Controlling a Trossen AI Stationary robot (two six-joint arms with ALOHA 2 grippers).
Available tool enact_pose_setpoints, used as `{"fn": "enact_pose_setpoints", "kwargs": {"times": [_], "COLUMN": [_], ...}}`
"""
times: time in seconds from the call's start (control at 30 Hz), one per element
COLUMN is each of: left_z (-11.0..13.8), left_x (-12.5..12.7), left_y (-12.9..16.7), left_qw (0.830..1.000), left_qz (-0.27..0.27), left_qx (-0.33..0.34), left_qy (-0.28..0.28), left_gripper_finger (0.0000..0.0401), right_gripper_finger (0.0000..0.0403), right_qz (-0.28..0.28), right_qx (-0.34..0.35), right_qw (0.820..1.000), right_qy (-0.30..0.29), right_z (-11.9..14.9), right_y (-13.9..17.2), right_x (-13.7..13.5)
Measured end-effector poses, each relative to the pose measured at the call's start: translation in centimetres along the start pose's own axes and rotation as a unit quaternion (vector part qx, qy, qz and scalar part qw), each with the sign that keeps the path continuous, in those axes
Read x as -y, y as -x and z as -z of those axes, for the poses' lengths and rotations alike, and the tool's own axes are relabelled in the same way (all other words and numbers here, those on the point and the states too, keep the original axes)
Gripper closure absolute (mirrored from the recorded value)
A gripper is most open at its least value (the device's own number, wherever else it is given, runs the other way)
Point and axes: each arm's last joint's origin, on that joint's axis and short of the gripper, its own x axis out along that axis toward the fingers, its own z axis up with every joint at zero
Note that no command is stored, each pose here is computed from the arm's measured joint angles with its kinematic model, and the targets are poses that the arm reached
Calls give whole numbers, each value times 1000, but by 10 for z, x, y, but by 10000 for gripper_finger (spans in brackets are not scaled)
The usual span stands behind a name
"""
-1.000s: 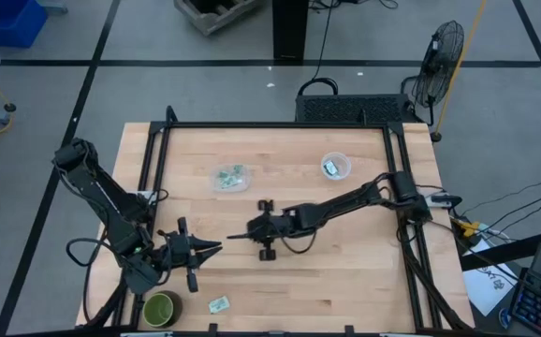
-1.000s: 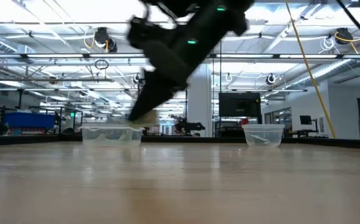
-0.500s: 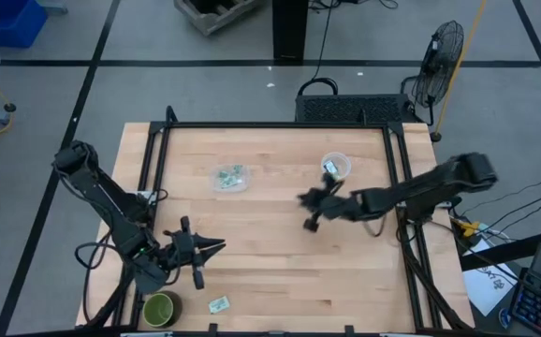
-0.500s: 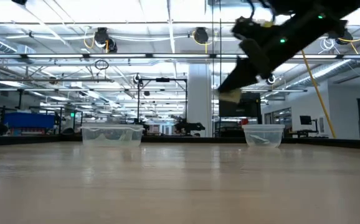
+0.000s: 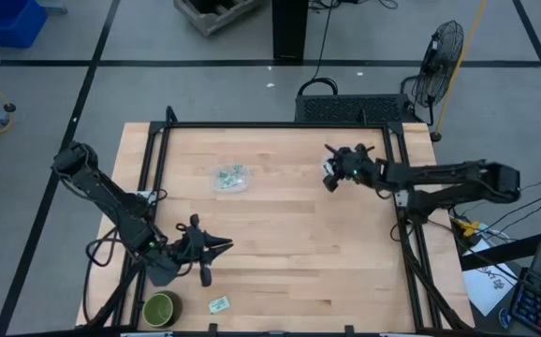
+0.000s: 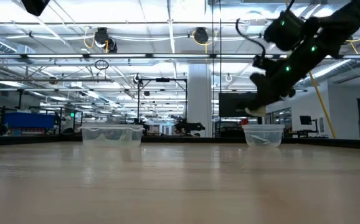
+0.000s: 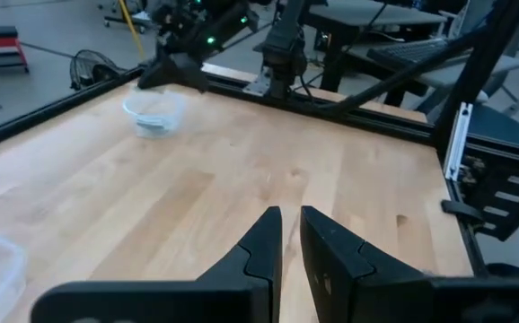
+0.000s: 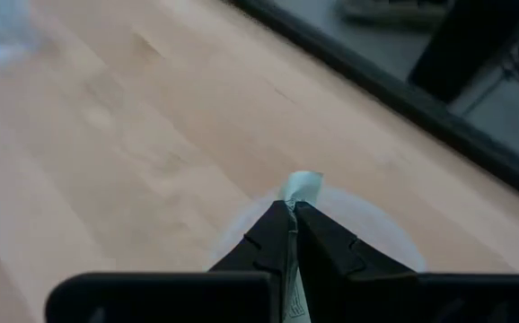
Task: Pick and place items into bin
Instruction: Put the stevia packet into the right transparent bin, then put the stevia packet into the left transparent bin
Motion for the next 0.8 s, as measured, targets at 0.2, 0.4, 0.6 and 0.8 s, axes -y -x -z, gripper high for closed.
{"fn": "enact_pose_setpoints", "kwargs": {"times": [0.2, 0.4, 0.6, 0.8], "left_z": [0, 1, -3, -12], "left_x": [0, 0, -1, -2], "left_y": [0, -1, -5, -13], "left_qw": [1000, 1000, 999, 999], "left_qz": [5, 9, 15, 35], "left_qx": [-4, -10, -6, 6], "left_qy": [0, -5, -31, 21], "left_gripper_finger": [352, 352, 352, 352], "right_gripper_finger": [380, 312, 224, 196], "right_qz": [20, 20, -28, -129], "right_qx": [-39, -46, -18, 46], "right_qw": [999, 999, 999, 990], "right_qy": [-13, -1, 10, 32], "right_z": [12, 15, 11, 2], "right_y": [-14, -17, -8, 16], "right_x": [17, 16, 2, -26]}}
